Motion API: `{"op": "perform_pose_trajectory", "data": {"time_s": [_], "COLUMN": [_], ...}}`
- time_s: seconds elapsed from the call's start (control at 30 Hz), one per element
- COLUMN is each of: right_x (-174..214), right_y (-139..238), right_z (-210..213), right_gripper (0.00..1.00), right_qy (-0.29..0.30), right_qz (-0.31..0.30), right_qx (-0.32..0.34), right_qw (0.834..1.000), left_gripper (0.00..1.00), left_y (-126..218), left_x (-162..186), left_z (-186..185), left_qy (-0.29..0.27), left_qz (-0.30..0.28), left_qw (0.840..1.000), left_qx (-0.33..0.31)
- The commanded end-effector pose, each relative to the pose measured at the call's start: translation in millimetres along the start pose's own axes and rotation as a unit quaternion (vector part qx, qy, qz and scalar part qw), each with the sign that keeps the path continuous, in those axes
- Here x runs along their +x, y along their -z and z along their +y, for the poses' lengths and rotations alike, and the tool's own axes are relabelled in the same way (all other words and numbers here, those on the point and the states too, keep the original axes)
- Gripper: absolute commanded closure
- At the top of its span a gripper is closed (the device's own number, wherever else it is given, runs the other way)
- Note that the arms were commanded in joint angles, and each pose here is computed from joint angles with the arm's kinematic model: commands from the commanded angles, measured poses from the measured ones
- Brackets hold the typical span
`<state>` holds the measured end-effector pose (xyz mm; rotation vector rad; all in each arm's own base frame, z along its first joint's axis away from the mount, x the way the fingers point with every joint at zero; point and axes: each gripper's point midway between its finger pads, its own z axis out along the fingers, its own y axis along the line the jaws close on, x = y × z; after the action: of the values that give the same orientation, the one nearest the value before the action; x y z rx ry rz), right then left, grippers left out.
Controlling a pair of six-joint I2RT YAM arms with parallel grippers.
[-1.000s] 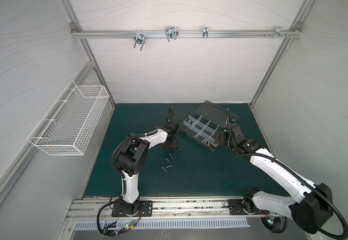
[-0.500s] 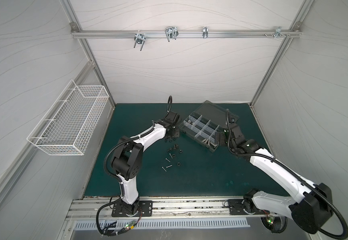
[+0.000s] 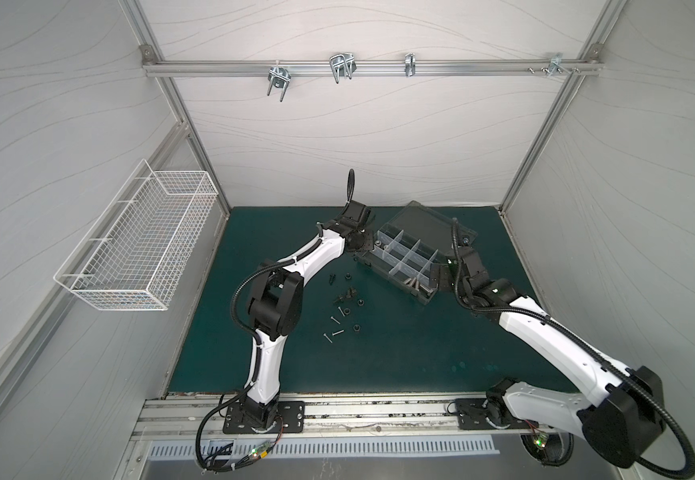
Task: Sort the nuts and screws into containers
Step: 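Carry the nut into the nut compartment and open the left gripper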
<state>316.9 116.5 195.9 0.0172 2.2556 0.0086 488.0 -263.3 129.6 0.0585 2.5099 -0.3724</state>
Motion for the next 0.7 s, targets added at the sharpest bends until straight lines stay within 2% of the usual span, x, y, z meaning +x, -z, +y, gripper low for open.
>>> {"op": "perform_pose_trajectory", "data": {"time_s": [0.0, 0.23, 0.67], "right_x": [-5, -6, -6], "right_y": [4, 5, 6], "right_z": [-3, -2, -2], "right_gripper": [0.01, 0.01, 0.01], "right_qy": [-0.015, -0.018, -0.021], "right_qz": [-0.010, -0.011, -0.010], "right_qx": [-0.001, -0.003, -0.004], "right_qw": [1.000, 1.000, 1.000], "left_gripper": [0.78, 0.78, 0.75], "left_y": [0, -22, -59], "left_x": [-26, -36, -39], "left_z": [-24, -41, -48], "left_qy": [-0.017, -0.029, -0.040], "left_qz": [-0.030, -0.032, -0.022], "left_qw": [0.999, 0.998, 0.997], "left_qx": [0.032, 0.055, 0.062]}}
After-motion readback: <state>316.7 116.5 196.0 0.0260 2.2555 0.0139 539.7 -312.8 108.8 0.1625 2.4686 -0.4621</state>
